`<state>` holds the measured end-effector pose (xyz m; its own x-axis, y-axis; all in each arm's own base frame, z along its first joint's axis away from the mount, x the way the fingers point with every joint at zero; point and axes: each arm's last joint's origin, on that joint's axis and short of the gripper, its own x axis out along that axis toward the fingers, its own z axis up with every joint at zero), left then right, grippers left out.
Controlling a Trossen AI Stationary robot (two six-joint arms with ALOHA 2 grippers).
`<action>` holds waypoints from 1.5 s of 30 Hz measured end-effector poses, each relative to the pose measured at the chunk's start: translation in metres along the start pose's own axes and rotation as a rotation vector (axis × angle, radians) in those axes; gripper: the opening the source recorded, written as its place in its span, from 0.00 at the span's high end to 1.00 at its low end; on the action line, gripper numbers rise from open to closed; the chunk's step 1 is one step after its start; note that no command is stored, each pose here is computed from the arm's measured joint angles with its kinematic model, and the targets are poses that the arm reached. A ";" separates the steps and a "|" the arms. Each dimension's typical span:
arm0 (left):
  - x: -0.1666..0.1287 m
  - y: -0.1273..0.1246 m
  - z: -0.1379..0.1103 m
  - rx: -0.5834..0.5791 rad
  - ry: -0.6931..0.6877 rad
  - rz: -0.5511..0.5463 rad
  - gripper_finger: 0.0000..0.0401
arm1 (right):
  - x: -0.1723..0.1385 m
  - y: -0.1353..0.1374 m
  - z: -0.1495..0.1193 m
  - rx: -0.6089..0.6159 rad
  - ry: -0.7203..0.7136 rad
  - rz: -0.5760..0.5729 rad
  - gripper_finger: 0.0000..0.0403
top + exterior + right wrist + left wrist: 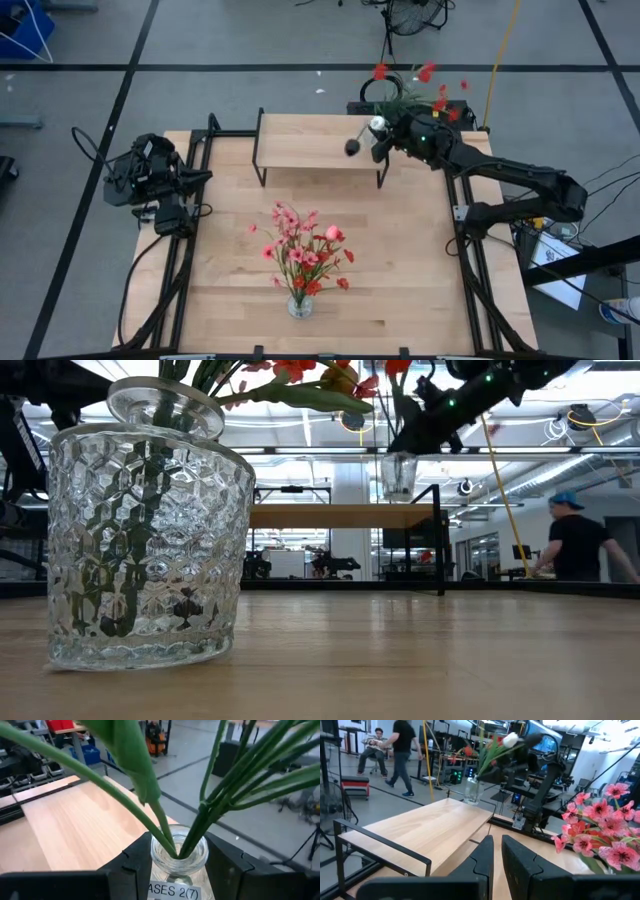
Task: Pick and place flowers into a vace then onto a shelf
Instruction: Put the right transparent vase with flowers on the shelf
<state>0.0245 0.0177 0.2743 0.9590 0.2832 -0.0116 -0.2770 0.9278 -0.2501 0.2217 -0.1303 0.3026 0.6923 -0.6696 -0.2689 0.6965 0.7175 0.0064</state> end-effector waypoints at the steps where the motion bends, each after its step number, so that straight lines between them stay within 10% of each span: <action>1: 0.000 0.000 0.000 0.010 0.000 0.000 0.90 | 0.001 -0.002 -0.003 0.010 0.006 0.008 0.66; 45: 0.000 0.001 0.000 0.055 -0.009 0.016 0.90 | 0.051 0.002 -0.069 0.073 0.240 0.110 0.66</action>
<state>0.0243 0.0183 0.2744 0.9538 0.3002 -0.0067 -0.2956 0.9348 -0.1968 0.2455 -0.1492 0.2225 0.7064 -0.5173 -0.4831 0.6370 0.7622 0.1152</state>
